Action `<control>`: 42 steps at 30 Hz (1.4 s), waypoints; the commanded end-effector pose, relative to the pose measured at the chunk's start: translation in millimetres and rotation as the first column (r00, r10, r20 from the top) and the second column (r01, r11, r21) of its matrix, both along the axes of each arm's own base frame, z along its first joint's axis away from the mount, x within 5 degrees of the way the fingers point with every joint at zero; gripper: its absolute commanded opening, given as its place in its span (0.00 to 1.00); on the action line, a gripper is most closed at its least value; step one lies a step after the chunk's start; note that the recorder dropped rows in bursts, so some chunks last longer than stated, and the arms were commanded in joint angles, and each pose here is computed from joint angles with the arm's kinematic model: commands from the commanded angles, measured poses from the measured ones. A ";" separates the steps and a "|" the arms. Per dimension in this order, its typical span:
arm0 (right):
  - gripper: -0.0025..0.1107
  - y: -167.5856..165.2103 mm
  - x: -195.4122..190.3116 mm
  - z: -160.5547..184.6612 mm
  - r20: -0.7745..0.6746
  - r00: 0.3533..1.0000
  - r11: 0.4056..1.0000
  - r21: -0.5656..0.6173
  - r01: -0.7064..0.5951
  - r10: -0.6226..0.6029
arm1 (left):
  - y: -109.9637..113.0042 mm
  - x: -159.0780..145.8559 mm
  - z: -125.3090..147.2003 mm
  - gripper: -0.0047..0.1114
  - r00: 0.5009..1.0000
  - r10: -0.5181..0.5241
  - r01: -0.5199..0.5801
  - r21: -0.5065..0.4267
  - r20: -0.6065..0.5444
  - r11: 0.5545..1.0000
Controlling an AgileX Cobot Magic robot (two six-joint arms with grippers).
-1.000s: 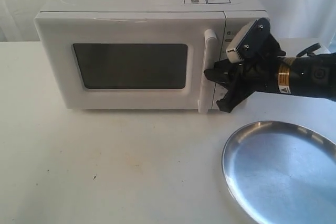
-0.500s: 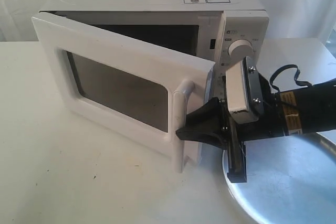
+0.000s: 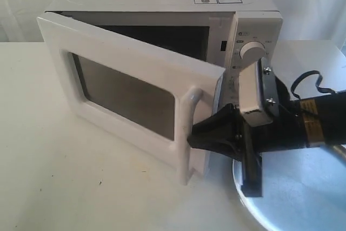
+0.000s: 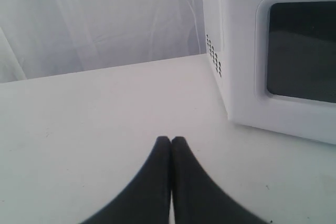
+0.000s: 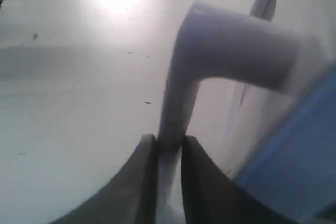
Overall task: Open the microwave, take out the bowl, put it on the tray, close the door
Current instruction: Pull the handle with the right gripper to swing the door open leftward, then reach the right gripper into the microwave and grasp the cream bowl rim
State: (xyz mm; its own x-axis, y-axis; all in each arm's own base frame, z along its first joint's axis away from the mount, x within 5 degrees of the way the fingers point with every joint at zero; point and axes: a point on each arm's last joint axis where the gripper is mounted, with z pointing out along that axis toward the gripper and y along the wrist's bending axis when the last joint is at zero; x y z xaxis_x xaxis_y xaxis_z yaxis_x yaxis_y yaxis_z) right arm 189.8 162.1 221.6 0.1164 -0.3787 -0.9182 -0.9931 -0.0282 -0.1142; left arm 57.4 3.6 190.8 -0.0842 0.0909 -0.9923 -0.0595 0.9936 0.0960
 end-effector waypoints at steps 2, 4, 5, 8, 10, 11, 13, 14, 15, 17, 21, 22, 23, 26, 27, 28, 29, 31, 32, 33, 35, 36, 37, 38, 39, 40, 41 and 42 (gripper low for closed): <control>0.02 -12.1 -34.5 23.2 0.025 1.000 0.995 0.096 -0.017 0.015 | -0.1 -0.2 1.5 0.04 1.000 -0.001 0.001 -0.007 0.011 1.000; 0.02 -17.7 -33.5 26.3 0.002 0.992 0.988 0.087 0.127 -0.128 | -0.1 -0.2 1.5 0.04 1.000 -0.001 0.001 -0.007 0.011 1.000; 0.02 -20.0 -33.6 27.4 -0.019 0.983 0.979 0.091 0.182 -0.181 | -0.1 -0.2 1.5 0.04 1.000 -0.001 0.001 -0.007 0.011 1.000; 0.02 -24.0 -41.0 34.2 -0.050 0.973 0.962 0.142 0.232 -0.227 | -0.1 -0.2 1.5 0.04 1.000 -0.001 0.001 -0.007 0.011 1.000; 0.02 -25.9 -45.3 33.7 -0.046 0.972 0.960 0.150 0.235 -0.230 | -0.1 -0.2 1.5 0.04 1.000 -0.001 0.001 -0.007 0.011 1.000; 0.02 -26.4 -45.2 32.4 -0.045 0.970 0.958 0.149 0.244 -0.240 | -0.1 -0.2 1.5 0.04 1.000 -0.001 0.001 -0.007 0.011 1.000; 0.02 -27.9 -42.1 28.5 -0.058 0.955 0.945 0.141 0.295 -0.289 | -0.1 -0.2 1.5 0.04 1.000 -0.001 0.001 -0.007 0.011 1.000; 0.02 -28.6 -38.5 26.8 -0.083 0.940 0.930 0.144 0.339 -0.330 | -0.1 -0.2 1.5 0.04 1.000 -0.001 0.001 -0.007 0.011 1.000; 0.02 -29.2 -34.3 25.1 -0.109 0.923 0.912 0.152 0.382 -0.369 | -0.1 -0.2 1.5 0.04 1.000 -0.001 0.001 -0.007 0.011 1.000; 0.02 -28.6 -28.1 21.0 -0.134 0.906 0.892 0.167 0.421 -0.402 | -0.1 -0.2 1.5 0.04 1.000 -0.001 0.001 -0.007 0.011 1.000; 0.02 -22.7 -14.4 14.9 -0.148 0.903 0.875 0.230 0.427 -0.402 | -0.1 -0.2 1.5 0.04 1.000 -0.001 0.001 -0.007 0.011 1.000; 0.02 -21.0 -9.6 12.7 -0.168 0.898 0.865 0.245 0.438 -0.407 | -0.1 -0.2 1.5 0.04 1.000 -0.001 0.001 -0.007 0.011 1.000; 0.02 -18.8 -4.3 10.4 -0.181 0.895 0.860 0.253 0.442 -0.407 | -0.1 -0.2 1.5 0.04 1.000 -0.001 0.001 -0.007 0.011 1.000; 0.02 -6.9 12.6 4.6 -0.195 0.897 0.871 0.228 0.436 -0.398 | -0.1 -0.2 1.5 0.04 1.000 -0.001 0.001 -0.007 0.011 1.000; 0.02 -0.7 17.9 1.9 -0.198 0.898 0.877 0.212 0.431 -0.393 | -0.1 -0.2 1.5 0.04 1.000 -0.001 0.001 -0.007 0.011 1.000; 0.02 7.1 22.6 -0.5 -0.194 0.901 0.886 0.192 0.422 -0.388 | -0.1 -0.2 1.5 0.04 1.000 -0.001 0.001 -0.007 0.011 1.000; 0.02 13.6 26.5 -2.8 -0.181 0.904 0.893 0.169 0.418 -0.388 | -0.1 -0.2 1.5 0.04 1.000 -0.001 0.001 -0.007 0.011 1.000; 0.02 31.3 35.8 -6.6 -0.113 0.914 0.909 0.108 0.402 -0.391 | -0.1 -0.2 1.5 0.04 1.000 -0.001 0.001 -0.007 0.011 1.000; 0.02 38.3 40.5 -8.5 -0.091 0.911 0.910 0.074 0.408 -0.401 | -0.1 -0.2 1.5 0.04 1.000 -0.001 0.001 -0.007 0.011 1.000; 0.02 46.4 46.8 -8.8 -0.068 0.902 0.902 0.035 0.430 -0.427 | -0.1 -0.2 1.5 0.04 1.000 -0.001 0.001 -0.007 0.011 1.000; 0.02 59.9 58.4 -7.0 -0.003 0.882 0.882 -0.021 0.471 -0.471 | -0.1 -0.2 1.5 0.04 1.000 -0.001 0.001 -0.007 0.011 1.000; 0.02 67.0 64.4 -5.0 0.034 0.874 0.873 -0.043 0.487 -0.485 | -0.1 -0.2 1.5 0.04 1.000 -0.001 0.001 -0.007 0.011 1.000; 0.02 74.4 69.5 -3.4 0.064 0.870 0.868 -0.057 0.492 -0.489 | -0.1 -0.2 1.5 0.04 1.000 -0.001 0.001 -0.007 0.011 1.000; 0.02 81.2 74.1 0.0 0.089 0.867 0.866 -0.060 0.496 -0.490 | -0.1 -0.2 1.5 0.04 1.000 -0.001 0.001 -0.007 0.011 1.000; 0.02 88.1 78.6 1.8 0.101 0.864 0.864 -0.062 0.500 -0.493 | -0.1 -0.2 1.5 0.04 1.000 -0.001 0.001 -0.007 0.011 1.000; 0.02 94.3 83.1 3.0 0.109 0.862 0.863 -0.061 0.502 -0.494 | -0.1 -0.2 1.5 0.04 1.000 -0.001 0.001 -0.007 0.011 1.000; 0.02 100.1 86.5 1.4 0.116 0.862 0.863 -0.067 0.502 -0.493 | -0.1 -0.2 1.5 0.04 1.000 -0.001 0.001 -0.007 0.011 1.000; 0.02 105.8 91.4 0.2 0.123 0.860 0.860 -0.072 0.506 -0.496 | -0.1 -0.2 1.5 0.04 1.000 -0.001 0.001 -0.007 0.011 1.000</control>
State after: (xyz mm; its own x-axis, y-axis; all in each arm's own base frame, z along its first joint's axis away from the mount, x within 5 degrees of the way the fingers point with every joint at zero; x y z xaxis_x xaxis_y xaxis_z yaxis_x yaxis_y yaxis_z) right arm 270.9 255.1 223.3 -0.0328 -0.4687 -0.8827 -0.8721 0.4448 -0.2037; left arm 57.4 3.6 190.8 -0.0842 0.0909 -0.9923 -0.0595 0.9936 0.0960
